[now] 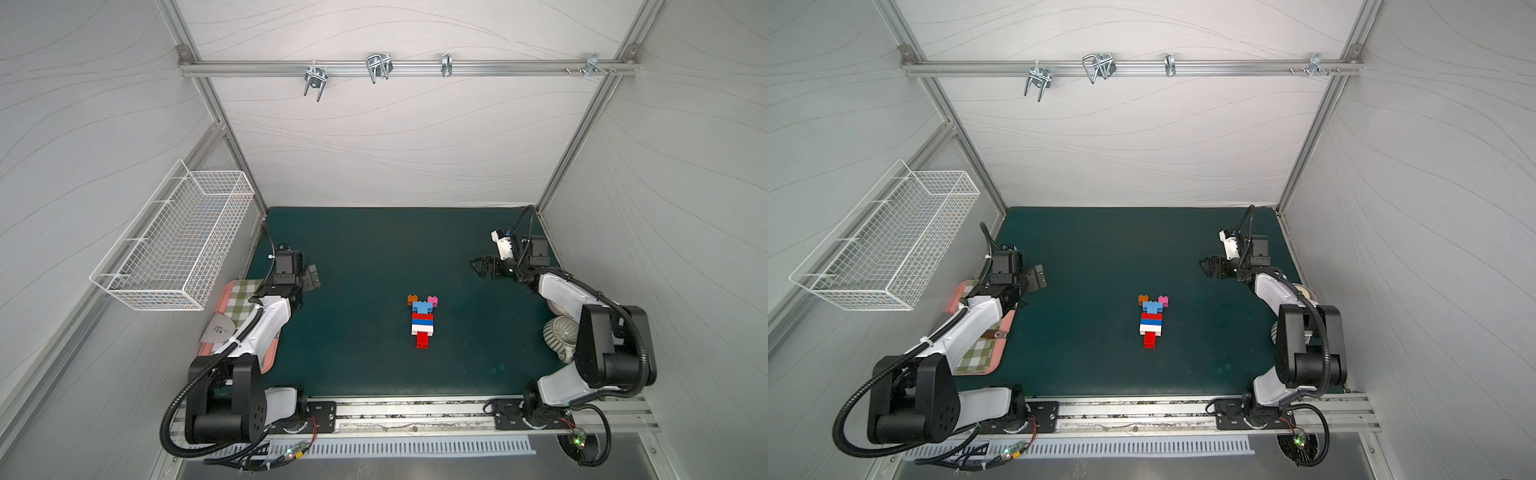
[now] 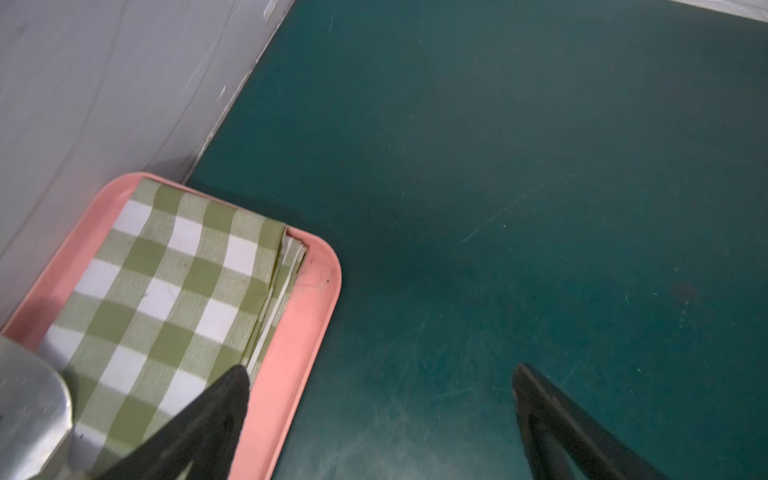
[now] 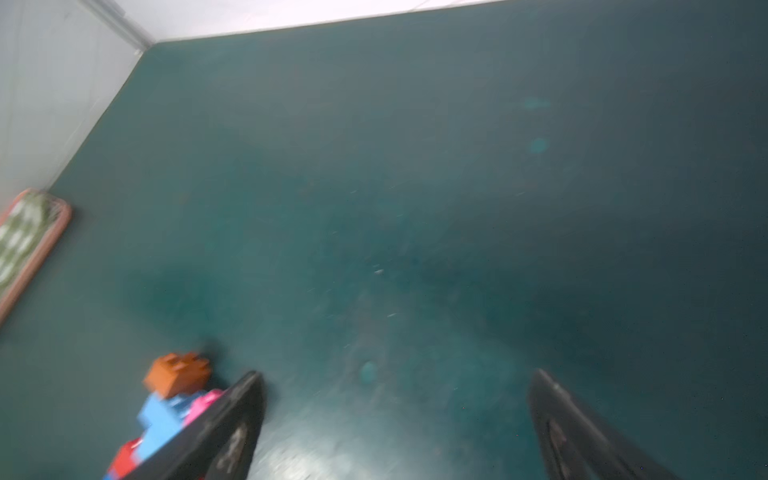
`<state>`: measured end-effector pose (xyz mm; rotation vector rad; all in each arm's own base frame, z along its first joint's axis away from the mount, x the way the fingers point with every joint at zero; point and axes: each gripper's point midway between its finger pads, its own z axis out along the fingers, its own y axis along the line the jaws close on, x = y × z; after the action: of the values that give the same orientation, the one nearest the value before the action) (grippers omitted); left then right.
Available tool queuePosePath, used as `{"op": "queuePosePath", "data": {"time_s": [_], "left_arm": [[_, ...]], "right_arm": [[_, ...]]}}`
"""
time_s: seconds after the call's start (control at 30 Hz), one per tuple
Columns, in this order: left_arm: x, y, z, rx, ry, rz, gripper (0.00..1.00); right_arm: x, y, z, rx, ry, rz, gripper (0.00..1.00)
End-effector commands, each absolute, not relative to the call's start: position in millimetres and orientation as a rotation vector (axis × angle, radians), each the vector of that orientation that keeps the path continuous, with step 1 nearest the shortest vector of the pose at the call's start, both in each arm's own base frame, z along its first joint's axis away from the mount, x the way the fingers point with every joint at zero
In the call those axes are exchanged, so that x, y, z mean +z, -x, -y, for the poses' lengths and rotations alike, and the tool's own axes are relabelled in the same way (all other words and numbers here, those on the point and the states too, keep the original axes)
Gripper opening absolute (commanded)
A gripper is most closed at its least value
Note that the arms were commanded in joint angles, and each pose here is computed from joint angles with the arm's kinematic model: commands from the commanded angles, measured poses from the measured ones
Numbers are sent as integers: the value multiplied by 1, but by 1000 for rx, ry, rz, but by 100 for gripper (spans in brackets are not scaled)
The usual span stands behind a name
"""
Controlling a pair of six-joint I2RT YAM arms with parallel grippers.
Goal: Assemble a carrot with lego
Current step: Reset both arms
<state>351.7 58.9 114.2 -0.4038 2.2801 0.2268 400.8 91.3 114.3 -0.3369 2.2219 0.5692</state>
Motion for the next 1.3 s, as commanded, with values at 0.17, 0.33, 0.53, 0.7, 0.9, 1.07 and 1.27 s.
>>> {"op": "queuePosePath", "data": {"time_s": [0.17,0.33,0.53,0.7,0.9,1.07,1.27], "left_arm": [[151,-396,-59,183,278,-1963,99],[149,-398,-56,165,239,-1946,99],[150,-398,-43,78,203,-1932,98],[151,-396,-42,73,198,-1920,98],[139,-388,-38,40,213,-1940,98],[137,-393,-38,25,227,-1935,98],[131,-391,-39,27,232,-1935,97]], "right_arm": [[110,-399,-78,459,319,-2041,99],[104,-394,-70,396,289,-1976,99],[94,-394,-66,364,273,-1940,99],[90,-391,-77,329,342,-1930,99],[86,-395,-67,258,275,-1952,99],[85,-395,-68,254,276,-1949,99],[86,-395,-68,253,277,-1948,99]]}}
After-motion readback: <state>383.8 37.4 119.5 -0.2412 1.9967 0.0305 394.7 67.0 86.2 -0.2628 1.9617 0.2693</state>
